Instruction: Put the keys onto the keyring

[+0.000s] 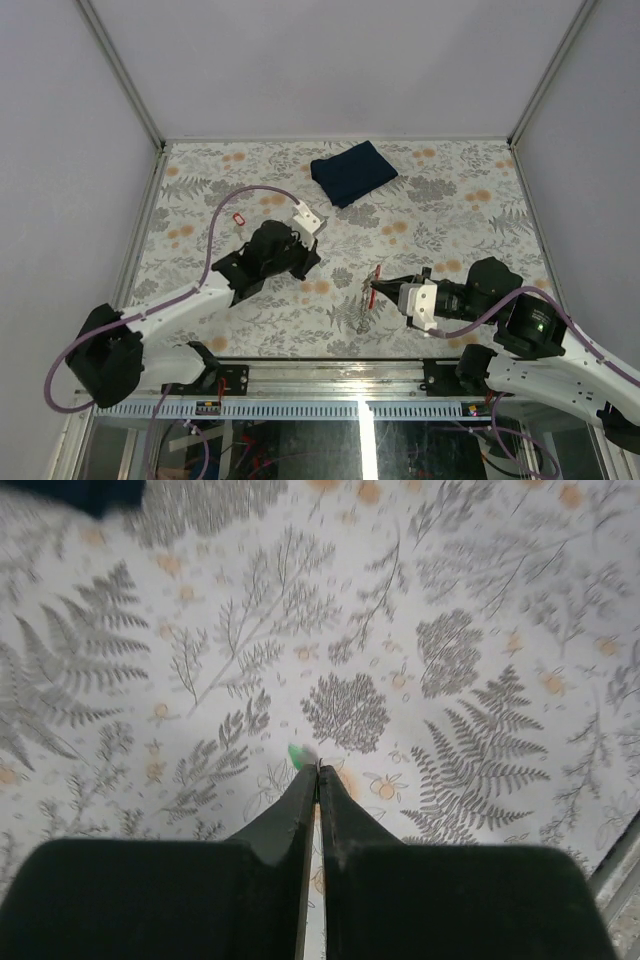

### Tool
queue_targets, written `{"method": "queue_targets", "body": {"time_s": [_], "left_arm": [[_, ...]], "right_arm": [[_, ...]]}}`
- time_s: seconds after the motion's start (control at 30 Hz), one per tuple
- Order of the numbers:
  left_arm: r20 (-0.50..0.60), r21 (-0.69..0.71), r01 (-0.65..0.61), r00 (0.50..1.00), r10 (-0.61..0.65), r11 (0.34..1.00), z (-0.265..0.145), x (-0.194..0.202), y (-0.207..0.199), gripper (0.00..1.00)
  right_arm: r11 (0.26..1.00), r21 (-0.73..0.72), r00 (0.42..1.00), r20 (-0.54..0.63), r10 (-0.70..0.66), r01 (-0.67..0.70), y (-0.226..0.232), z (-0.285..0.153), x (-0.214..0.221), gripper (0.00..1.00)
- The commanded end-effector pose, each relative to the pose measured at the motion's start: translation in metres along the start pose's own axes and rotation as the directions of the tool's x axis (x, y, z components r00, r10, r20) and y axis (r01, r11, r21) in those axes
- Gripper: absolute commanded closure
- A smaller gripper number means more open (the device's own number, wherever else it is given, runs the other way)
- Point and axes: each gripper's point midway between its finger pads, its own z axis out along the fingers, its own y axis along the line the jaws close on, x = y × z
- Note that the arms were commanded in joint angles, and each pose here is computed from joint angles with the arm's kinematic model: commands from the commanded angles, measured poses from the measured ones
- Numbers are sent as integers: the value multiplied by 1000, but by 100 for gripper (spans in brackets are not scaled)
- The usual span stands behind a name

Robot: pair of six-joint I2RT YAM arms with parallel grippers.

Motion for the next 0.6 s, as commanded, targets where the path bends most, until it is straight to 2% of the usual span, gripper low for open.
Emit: {"method": "queue_targets", "body": {"time_s": [0.0, 0.3, 0.43, 0.57], "left_arm": [[140, 34, -103, 985, 97, 994, -29, -45, -9, 100], [404, 105, -298, 885, 233, 949, -107, -132, -47, 100], [489, 185, -378, 836, 248, 907, -132, -163, -73, 100], [569, 243, -374, 803, 180, 895, -154, -187, -91, 100]], "right_arm": [[991, 85, 992, 51, -112, 107, -22, -2, -18, 100], [970, 115, 968, 104, -228, 216, -35, 3, -38, 100], [959, 126, 955, 121, -270, 255, -42, 7, -47, 100], [954, 120, 949, 127, -288, 274, -45, 9, -54, 100]]}}
